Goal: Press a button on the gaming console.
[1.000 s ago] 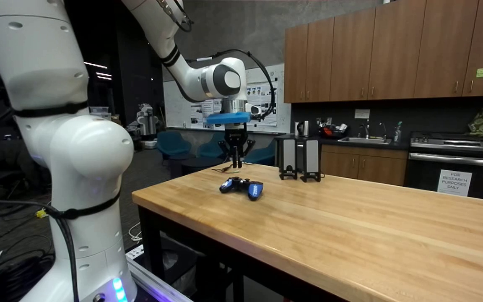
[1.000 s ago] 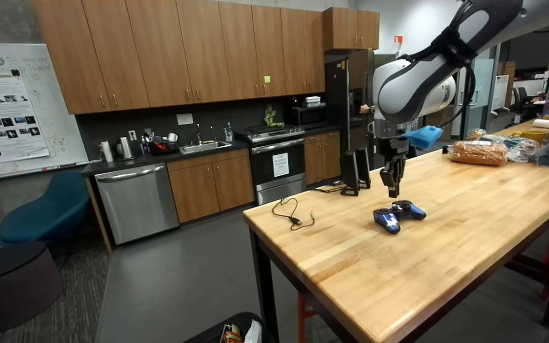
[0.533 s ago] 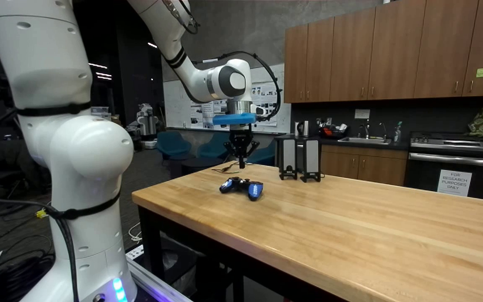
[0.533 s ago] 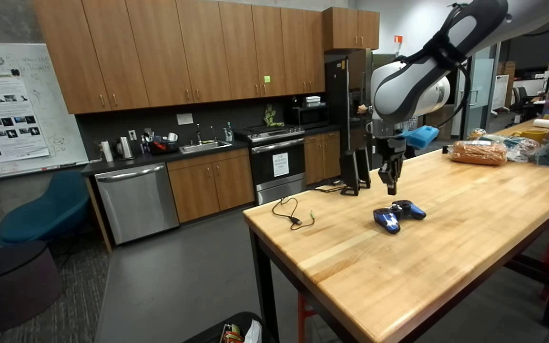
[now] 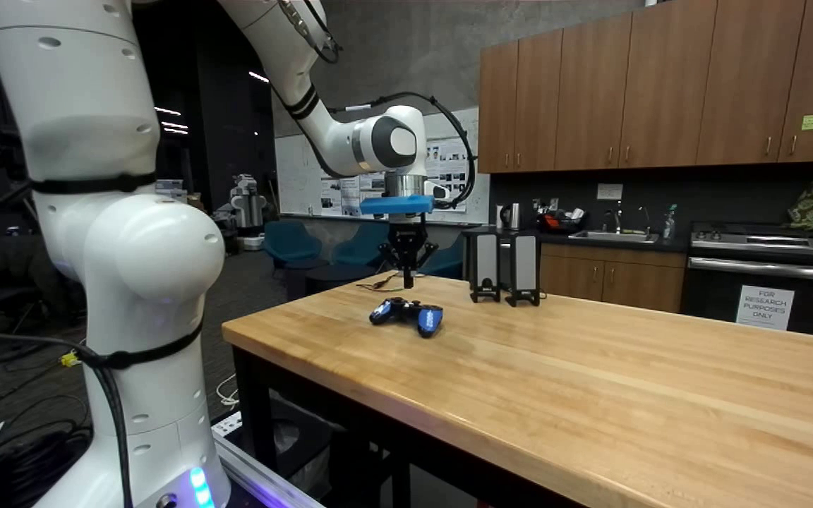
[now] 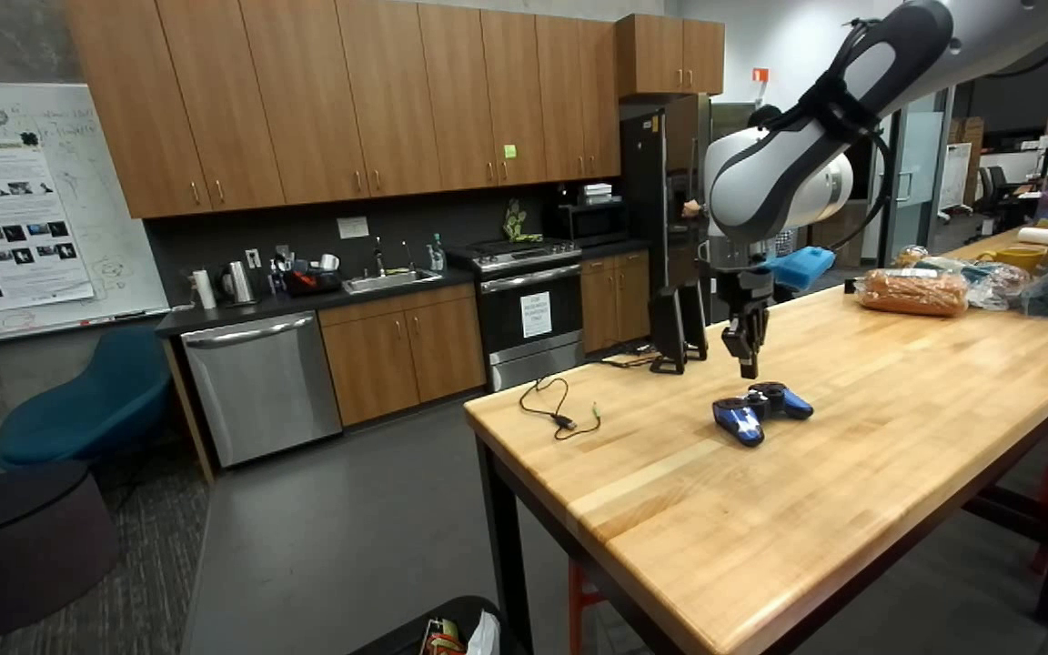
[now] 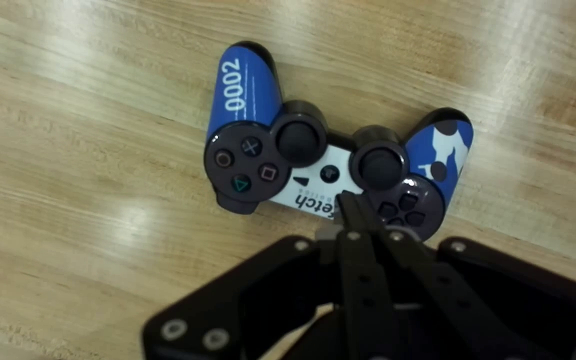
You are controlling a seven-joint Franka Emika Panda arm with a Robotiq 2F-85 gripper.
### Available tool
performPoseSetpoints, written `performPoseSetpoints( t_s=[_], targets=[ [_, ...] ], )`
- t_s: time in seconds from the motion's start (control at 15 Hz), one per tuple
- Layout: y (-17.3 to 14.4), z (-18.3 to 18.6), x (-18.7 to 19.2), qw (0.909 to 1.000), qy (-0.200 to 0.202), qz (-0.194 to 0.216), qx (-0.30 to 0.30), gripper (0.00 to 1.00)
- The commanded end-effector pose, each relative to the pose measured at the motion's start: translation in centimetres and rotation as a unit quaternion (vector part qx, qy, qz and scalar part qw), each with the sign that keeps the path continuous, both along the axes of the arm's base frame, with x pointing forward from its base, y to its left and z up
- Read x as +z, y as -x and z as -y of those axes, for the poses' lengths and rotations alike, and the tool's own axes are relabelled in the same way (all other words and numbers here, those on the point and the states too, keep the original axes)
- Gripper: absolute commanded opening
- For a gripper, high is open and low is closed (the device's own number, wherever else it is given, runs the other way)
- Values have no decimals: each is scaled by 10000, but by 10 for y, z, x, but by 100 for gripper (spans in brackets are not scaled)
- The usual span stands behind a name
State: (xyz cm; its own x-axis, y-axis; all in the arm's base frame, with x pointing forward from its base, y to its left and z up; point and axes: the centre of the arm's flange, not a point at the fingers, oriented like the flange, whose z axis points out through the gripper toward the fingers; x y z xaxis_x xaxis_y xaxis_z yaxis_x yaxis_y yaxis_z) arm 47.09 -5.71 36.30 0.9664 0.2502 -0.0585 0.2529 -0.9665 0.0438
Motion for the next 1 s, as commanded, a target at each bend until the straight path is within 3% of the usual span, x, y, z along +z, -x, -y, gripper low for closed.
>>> performPoseSetpoints(
  t_s=[0.0,0.93],
  targets=[
    [-4,5,3,9999,-120,-115,-23,0],
    [-1,5,5,9982,-274,-518,-111,0]
  ],
)
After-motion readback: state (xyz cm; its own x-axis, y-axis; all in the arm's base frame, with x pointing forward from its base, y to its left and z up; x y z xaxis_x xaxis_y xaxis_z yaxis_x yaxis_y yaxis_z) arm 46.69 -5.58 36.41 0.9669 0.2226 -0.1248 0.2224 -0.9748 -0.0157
